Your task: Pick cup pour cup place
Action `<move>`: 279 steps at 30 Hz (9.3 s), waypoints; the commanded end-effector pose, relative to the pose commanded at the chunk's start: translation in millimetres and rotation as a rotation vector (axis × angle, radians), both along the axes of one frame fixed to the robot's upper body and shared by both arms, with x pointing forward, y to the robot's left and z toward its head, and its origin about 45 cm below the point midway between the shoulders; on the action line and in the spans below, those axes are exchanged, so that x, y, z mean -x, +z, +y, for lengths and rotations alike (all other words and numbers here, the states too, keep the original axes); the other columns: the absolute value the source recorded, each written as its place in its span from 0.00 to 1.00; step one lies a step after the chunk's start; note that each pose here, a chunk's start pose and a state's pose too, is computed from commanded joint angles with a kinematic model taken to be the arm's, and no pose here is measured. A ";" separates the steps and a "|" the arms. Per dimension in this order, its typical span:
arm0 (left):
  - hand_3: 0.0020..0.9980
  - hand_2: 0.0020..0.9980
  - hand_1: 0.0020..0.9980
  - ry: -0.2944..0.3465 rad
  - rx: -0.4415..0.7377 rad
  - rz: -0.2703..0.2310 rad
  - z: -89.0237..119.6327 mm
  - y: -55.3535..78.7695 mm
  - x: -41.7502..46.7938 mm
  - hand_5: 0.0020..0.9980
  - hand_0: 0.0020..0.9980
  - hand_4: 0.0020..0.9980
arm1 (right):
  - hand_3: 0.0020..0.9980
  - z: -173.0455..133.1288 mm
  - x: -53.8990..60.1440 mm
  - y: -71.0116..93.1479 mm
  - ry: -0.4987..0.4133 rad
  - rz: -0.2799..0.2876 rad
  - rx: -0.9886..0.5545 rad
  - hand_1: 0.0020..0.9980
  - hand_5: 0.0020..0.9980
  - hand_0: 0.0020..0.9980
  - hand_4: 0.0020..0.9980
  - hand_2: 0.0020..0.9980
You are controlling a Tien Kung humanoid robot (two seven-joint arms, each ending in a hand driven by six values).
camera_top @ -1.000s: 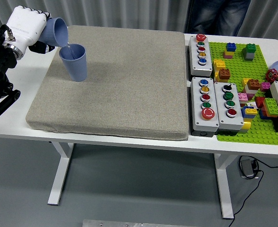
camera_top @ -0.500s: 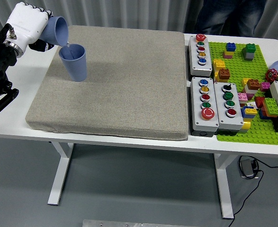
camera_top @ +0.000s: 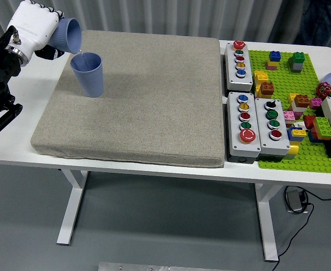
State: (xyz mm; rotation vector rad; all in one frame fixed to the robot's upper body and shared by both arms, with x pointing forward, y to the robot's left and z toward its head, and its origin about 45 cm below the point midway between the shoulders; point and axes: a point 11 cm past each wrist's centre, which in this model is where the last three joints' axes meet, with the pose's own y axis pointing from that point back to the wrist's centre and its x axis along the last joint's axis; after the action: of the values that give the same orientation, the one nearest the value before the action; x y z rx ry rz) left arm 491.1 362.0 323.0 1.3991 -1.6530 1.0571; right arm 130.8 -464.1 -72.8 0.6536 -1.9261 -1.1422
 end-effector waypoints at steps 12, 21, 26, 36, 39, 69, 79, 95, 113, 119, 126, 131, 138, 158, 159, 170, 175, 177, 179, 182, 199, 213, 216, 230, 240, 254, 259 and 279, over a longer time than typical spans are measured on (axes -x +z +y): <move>0.53 0.50 0.51 -0.013 -0.015 -0.011 -2.5 1.8 0.3 0.10 0.48 0.70 | 0.59 0.3 -0.4 0.0 -0.001 -0.001 0.000 0.61 0.13 0.68 0.00 0.59; 0.53 0.50 0.51 -0.028 0.093 -0.005 -1.3 2.7 4.1 0.09 0.48 0.69 | 0.59 1.3 2.9 -1.3 -0.002 0.007 -0.002 0.61 0.13 0.68 0.00 0.59; 0.53 0.50 0.51 -0.012 0.262 -0.009 7.2 2.0 7.2 0.09 0.48 0.70 | 0.59 1.6 5.8 -2.3 0.001 0.014 -0.003 0.61 0.13 0.68 0.00 0.59; 0.53 0.50 0.51 -0.015 0.733 -0.002 17.1 -6.6 14.8 0.10 0.48 0.70 | 0.59 3.1 12.1 -4.6 0.001 0.027 -0.006 0.61 0.13 0.68 0.00 0.59; 0.53 0.50 0.51 -0.011 0.894 -0.025 19.4 -10.1 18.2 0.10 0.48 0.70 | 0.59 3.4 14.2 -5.3 0.001 0.031 -0.007 0.61 0.13 0.68 0.00 0.59; 0.53 0.50 0.52 0.015 1.386 -0.145 -22.3 -116.0 108.2 0.13 0.49 0.71 | 0.59 6.9 19.8 -8.4 0.000 0.037 -0.013 0.60 0.13 0.68 0.00 0.59; 0.52 0.50 0.51 0.029 1.478 -0.125 -38.1 -143.3 128.5 0.15 0.49 0.71 | 0.59 6.6 20.9 -8.7 0.000 0.036 -0.013 0.61 0.13 0.68 0.00 0.58; 0.52 0.51 0.52 0.040 1.590 -0.146 -45.8 -164.5 138.1 0.17 0.50 0.71 | 0.59 8.6 23.5 -10.1 0.000 0.041 -0.014 0.60 0.13 0.68 0.00 0.58; 0.53 0.53 0.52 0.062 1.606 -0.132 -48.6 -180.1 127.6 0.16 0.52 0.71 | 0.59 10.6 27.9 -11.9 0.005 0.054 -0.018 0.60 0.13 0.68 0.00 0.58; 0.53 0.53 0.52 0.064 1.599 -0.109 -53.9 -187.8 125.8 0.17 0.52 0.71 | 0.59 10.6 28.4 -12.0 0.006 0.055 -0.019 0.60 0.13 0.68 0.00 0.58; 0.56 0.58 0.56 0.068 1.599 -0.105 -56.2 -190.8 123.6 0.20 0.55 0.74 | 0.59 10.3 27.9 -11.9 0.007 0.054 -0.019 0.61 0.13 0.68 0.00 0.58; 0.56 0.58 0.56 0.072 1.593 -0.108 -54.4 -190.8 123.4 0.20 0.55 0.74 | 0.59 10.5 27.1 -11.8 0.005 0.051 -0.019 0.61 0.13 0.68 0.00 0.58; 0.66 0.71 0.63 0.068 1.577 -0.111 -52.8 -188.0 122.3 0.30 0.62 0.82 | 0.59 10.1 25.3 -11.2 0.006 0.048 -0.020 0.60 0.13 0.68 0.00 0.58; 0.74 0.81 0.72 0.078 1.570 -0.088 -51.4 -194.3 126.2 0.43 0.71 0.92 | 0.60 10.2 25.2 -11.2 0.004 0.047 -0.021 0.61 0.13 0.68 0.00 0.58; 0.74 0.81 0.72 0.074 1.568 -0.085 -51.7 -193.9 126.0 0.43 0.71 0.92 | 0.60 10.2 24.9 -11.2 0.004 0.047 -0.021 0.61 0.13 0.68 0.00 0.58; 0.88 0.88 0.76 0.076 1.554 -0.070 -49.4 -194.6 125.7 0.48 0.74 0.96 | 0.59 10.2 24.4 -11.0 0.003 0.046 -0.022 0.61 0.13 0.68 0.00 0.58; 0.88 0.88 0.76 0.077 1.549 -0.067 -49.4 -195.3 126.6 0.48 0.74 0.96 | 0.60 10.4 24.8 -11.2 0.002 0.047 -0.022 0.61 0.13 0.68 0.00 0.58; 0.88 0.88 0.76 0.076 1.549 -0.067 -49.4 -195.2 126.9 0.48 0.74 0.96 | 0.60 10.5 25.1 -11.3 0.003 0.048 -0.022 0.61 0.13 0.68 0.00 0.58; 0.88 0.88 0.76 0.072 1.548 -0.067 -49.9 -194.5 126.9 0.48 0.74 0.96 | 0.60 10.3 25.1 -11.2 0.003 0.048 -0.022 0.61 0.13 0.68 0.00 0.58; 0.88 0.88 0.77 0.064 1.543 -0.062 -50.9 -193.6 127.1 0.48 0.75 0.96 | 0.60 10.2 24.7 -11.1 0.004 0.048 -0.021 0.61 0.12 0.68 0.00 0.58; 1.00 1.00 0.85 0.067 1.502 0.003 -51.4 -201.7 133.5 0.41 0.83 0.98 | 0.59 10.1 29.7 -12.2 0.006 0.058 -0.020 0.61 0.13 0.68 0.00 0.58; 1.00 1.00 0.96 0.099 1.493 -0.030 -38.5 -199.2 132.9 0.41 0.95 0.99 | 0.59 10.1 28.8 -12.0 0.004 0.055 -0.019 0.60 0.12 0.68 0.00 0.58; 1.00 1.00 0.96 0.104 1.498 -0.044 -33.6 -197.7 135.1 0.41 0.95 0.99 | 0.59 9.9 28.3 -11.8 0.006 0.055 -0.018 0.60 0.12 0.68 0.00 0.58; 1.00 1.00 0.98 0.022 1.464 0.010 -38.7 -187.2 141.9 0.42 0.97 1.00 | 0.59 9.1 25.6 -10.8 0.008 0.052 -0.017 0.60 0.12 0.68 0.00 0.58; 1.00 1.00 0.98 0.003 1.440 0.009 -37.1 -181.7 146.1 0.43 0.97 1.00 | 0.59 8.5 26.3 -10.7 0.008 0.054 -0.015 0.60 0.12 0.67 0.00 0.58; 1.00 1.00 0.98 -0.001 1.429 0.003 -30.2 -178.5 154.9 0.44 0.97 1.00 | 0.59 8.1 26.1 -10.5 0.008 0.054 -0.014 0.60 0.10 0.68 0.00 0.58; 1.00 1.00 0.98 -0.006 1.423 -0.026 -25.2 -171.5 158.6 0.45 0.97 1.00 | 0.59 7.6 29.4 -11.0 0.008 0.060 -0.013 0.60 0.10 0.68 0.00 0.58; 0.76 0.78 0.74 -0.207 1.744 -0.430 4.2 -31.8 129.8 1.00 0.75 0.79 | 0.59 7.1 33.0 -11.6 -0.001 0.064 -0.011 0.60 0.10 0.68 0.00 0.58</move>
State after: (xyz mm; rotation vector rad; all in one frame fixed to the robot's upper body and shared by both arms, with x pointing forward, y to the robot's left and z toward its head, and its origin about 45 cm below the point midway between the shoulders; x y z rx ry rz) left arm 361.3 366.1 291.2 -0.1662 -0.4768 1.9127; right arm 97.8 -457.1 -84.4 0.6144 -1.8677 -1.1611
